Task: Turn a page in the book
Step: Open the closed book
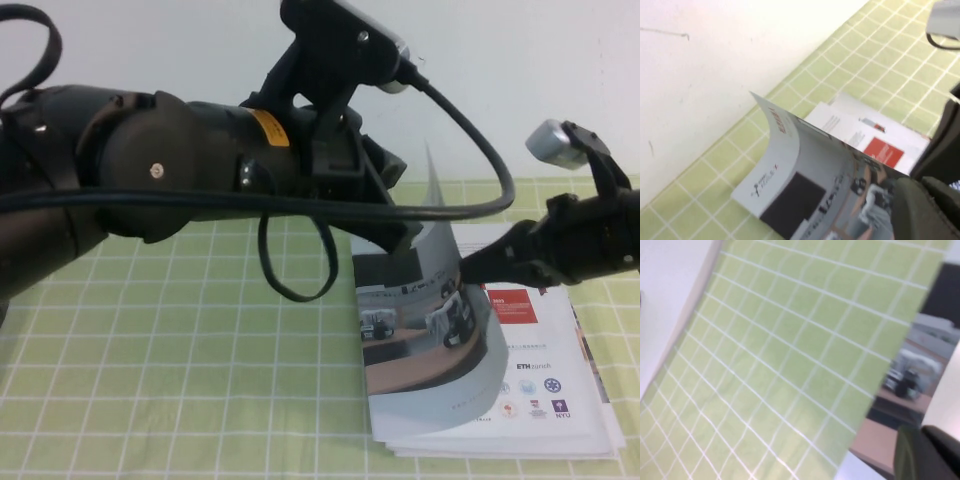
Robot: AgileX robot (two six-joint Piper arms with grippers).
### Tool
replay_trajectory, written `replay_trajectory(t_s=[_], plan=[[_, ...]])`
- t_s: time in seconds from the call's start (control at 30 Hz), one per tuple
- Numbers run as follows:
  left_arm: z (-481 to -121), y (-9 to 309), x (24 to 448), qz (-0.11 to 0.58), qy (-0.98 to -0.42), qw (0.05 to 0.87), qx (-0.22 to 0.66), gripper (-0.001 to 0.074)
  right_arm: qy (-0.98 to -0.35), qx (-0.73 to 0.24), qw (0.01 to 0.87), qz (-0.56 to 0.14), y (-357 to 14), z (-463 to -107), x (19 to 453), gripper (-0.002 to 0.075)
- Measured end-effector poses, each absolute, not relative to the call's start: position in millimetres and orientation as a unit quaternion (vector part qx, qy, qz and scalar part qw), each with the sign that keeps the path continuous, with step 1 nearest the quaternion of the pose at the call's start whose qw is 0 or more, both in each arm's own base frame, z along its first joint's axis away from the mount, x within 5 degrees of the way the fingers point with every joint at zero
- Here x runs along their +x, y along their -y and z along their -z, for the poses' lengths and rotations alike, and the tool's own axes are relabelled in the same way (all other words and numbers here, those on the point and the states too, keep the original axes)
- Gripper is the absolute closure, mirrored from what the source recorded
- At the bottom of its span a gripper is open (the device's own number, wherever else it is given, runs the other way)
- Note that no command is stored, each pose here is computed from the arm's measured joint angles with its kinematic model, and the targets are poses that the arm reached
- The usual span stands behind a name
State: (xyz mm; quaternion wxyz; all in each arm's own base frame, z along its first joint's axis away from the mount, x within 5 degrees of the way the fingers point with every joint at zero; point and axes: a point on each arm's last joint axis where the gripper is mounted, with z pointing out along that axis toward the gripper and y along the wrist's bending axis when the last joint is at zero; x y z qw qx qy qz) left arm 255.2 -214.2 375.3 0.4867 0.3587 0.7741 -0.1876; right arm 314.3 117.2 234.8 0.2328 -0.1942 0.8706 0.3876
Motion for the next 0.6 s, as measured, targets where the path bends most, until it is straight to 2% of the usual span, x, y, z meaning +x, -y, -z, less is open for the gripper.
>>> replay_trajectory(t_s=[0.4,0.6], plan=[[-390.6,196.4,226.8,0.177,-0.782,0.448,0.395,0.0739,-0.86,-0.209,0.254,-0.391,-131.4,-250.9,325.4,0.0727],[-385.4,213.5,190.6,0.211,-0.753,0.395,0.483,0.0739,-0.857,-0.208,0.24,-0.406,-135.5,-244.7,335.6,0.0727]])
